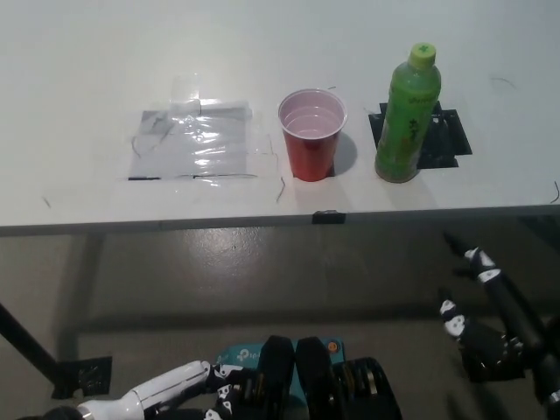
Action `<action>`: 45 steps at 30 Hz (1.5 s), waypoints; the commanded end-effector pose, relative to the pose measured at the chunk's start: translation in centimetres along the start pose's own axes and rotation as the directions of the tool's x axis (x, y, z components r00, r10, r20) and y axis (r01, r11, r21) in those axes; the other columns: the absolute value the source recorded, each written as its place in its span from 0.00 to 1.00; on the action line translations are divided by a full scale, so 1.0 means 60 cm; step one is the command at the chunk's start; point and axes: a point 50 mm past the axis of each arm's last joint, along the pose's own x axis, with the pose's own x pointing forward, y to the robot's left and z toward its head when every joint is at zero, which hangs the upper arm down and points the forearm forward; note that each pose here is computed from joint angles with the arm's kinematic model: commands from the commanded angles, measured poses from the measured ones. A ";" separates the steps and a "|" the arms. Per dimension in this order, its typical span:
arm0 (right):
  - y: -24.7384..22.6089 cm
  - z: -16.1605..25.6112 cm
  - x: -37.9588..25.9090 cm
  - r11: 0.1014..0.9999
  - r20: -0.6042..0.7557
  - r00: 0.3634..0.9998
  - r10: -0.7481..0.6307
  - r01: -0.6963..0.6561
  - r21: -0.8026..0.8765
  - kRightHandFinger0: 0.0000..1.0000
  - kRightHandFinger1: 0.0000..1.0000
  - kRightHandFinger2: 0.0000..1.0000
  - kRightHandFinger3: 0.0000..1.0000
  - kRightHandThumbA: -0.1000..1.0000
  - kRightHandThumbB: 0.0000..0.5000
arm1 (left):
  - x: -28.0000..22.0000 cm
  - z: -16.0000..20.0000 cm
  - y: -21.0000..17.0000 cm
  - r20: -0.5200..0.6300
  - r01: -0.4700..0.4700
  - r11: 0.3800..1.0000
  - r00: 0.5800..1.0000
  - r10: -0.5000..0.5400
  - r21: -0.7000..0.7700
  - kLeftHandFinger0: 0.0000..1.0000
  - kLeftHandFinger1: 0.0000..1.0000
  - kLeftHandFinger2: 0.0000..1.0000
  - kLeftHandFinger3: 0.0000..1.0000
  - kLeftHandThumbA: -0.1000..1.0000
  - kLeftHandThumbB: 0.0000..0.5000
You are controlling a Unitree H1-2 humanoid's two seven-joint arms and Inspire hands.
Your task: The robot uses its right hand to pick up a bottle kept in the middle of the desk and tilt it into a cup kept next to it to pour water out
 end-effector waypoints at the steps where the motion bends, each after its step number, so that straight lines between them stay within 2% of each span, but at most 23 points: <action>1: -0.034 0.029 -0.001 0.999 0.009 0.999 -0.049 0.049 0.020 1.00 1.00 1.00 1.00 0.41 0.39 | -0.004 0.009 0.002 0.006 0.038 0.999 0.999 -0.038 0.022 1.00 1.00 1.00 1.00 0.48 1.00; 2: -0.041 0.032 0.003 0.999 -0.001 0.999 -0.043 0.043 0.011 1.00 1.00 1.00 1.00 0.49 0.43 | -0.005 0.009 0.002 0.001 0.036 0.999 0.999 -0.036 0.020 1.00 1.00 1.00 1.00 0.49 1.00; 3: -0.050 0.036 0.008 0.999 -0.012 0.999 -0.046 0.046 -0.018 1.00 1.00 1.00 1.00 0.58 0.52 | -0.005 0.009 0.002 0.000 0.037 0.999 0.999 -0.037 0.022 1.00 1.00 1.00 1.00 0.50 1.00; 5: -0.071 0.045 0.024 0.993 -0.015 0.997 -0.078 0.077 -0.092 1.00 1.00 1.00 1.00 0.79 0.78 | -0.005 0.009 0.002 0.003 0.035 0.999 0.999 -0.035 0.023 1.00 1.00 1.00 1.00 0.50 1.00; 6: -0.076 0.048 0.028 0.991 -0.019 0.996 -0.088 0.085 -0.103 1.00 1.00 1.00 1.00 0.82 0.79 | -0.005 0.009 0.002 0.005 0.037 0.999 0.999 -0.037 0.022 1.00 1.00 1.00 1.00 0.50 1.00; 7: -0.086 0.056 0.041 0.989 -0.037 0.994 -0.104 0.099 -0.112 1.00 1.00 1.00 1.00 0.90 0.98 | -0.006 0.009 0.002 0.003 0.037 0.999 0.999 -0.037 0.017 1.00 1.00 1.00 1.00 0.49 1.00; 8: -0.090 0.060 0.047 0.987 -0.038 0.993 -0.115 0.109 -0.116 1.00 1.00 1.00 1.00 0.91 1.00 | -0.006 0.009 0.002 0.001 0.038 0.999 0.999 -0.038 0.018 1.00 1.00 1.00 1.00 0.49 1.00; 10: -0.104 0.068 0.077 0.981 -0.032 0.989 -0.142 0.137 -0.137 1.00 1.00 1.00 1.00 0.99 1.00 | -0.006 0.010 0.002 -0.002 0.040 0.999 0.999 -0.040 0.013 1.00 1.00 1.00 1.00 0.49 1.00; 12: -0.112 0.069 0.096 0.980 -0.040 0.988 -0.152 0.145 -0.136 1.00 1.00 1.00 1.00 1.00 1.00 | -0.005 0.011 0.003 -0.001 0.041 0.999 0.999 -0.041 0.015 1.00 1.00 1.00 1.00 0.50 1.00; 16: -0.125 0.062 0.143 0.986 -0.075 0.988 -0.133 0.125 -0.109 1.00 1.00 1.00 1.00 1.00 1.00 | -0.002 0.011 0.004 0.002 0.043 0.999 0.999 -0.043 0.018 1.00 1.00 1.00 1.00 0.51 1.00; 22: -0.125 0.067 0.217 0.972 -0.121 0.987 -0.109 0.081 -0.219 1.00 1.00 1.00 1.00 1.00 1.00 | 0.000 0.013 0.004 0.007 0.042 0.999 0.999 -0.042 0.022 1.00 1.00 1.00 1.00 0.48 1.00; 27: -0.119 0.059 0.254 0.975 -0.159 0.982 -0.098 0.063 -0.211 1.00 1.00 1.00 1.00 1.00 1.00 | 0.000 0.009 0.003 -0.001 0.049 0.999 0.999 -0.049 0.009 1.00 1.00 1.00 1.00 0.48 1.00; 32: -0.097 0.044 0.299 0.982 -0.226 0.971 -0.072 0.029 -0.188 1.00 1.00 1.00 1.00 0.92 1.00 | 0.001 0.009 0.003 -0.004 0.052 0.999 0.999 -0.052 0.008 1.00 1.00 1.00 1.00 0.48 1.00; 45: -0.071 0.049 0.368 0.977 -0.270 0.961 -0.067 0.008 -0.213 1.00 1.00 1.00 1.00 0.91 1.00 | -0.001 0.005 -0.008 0.000 0.065 0.998 0.998 -0.065 0.013 1.00 1.00 1.00 1.00 0.48 1.00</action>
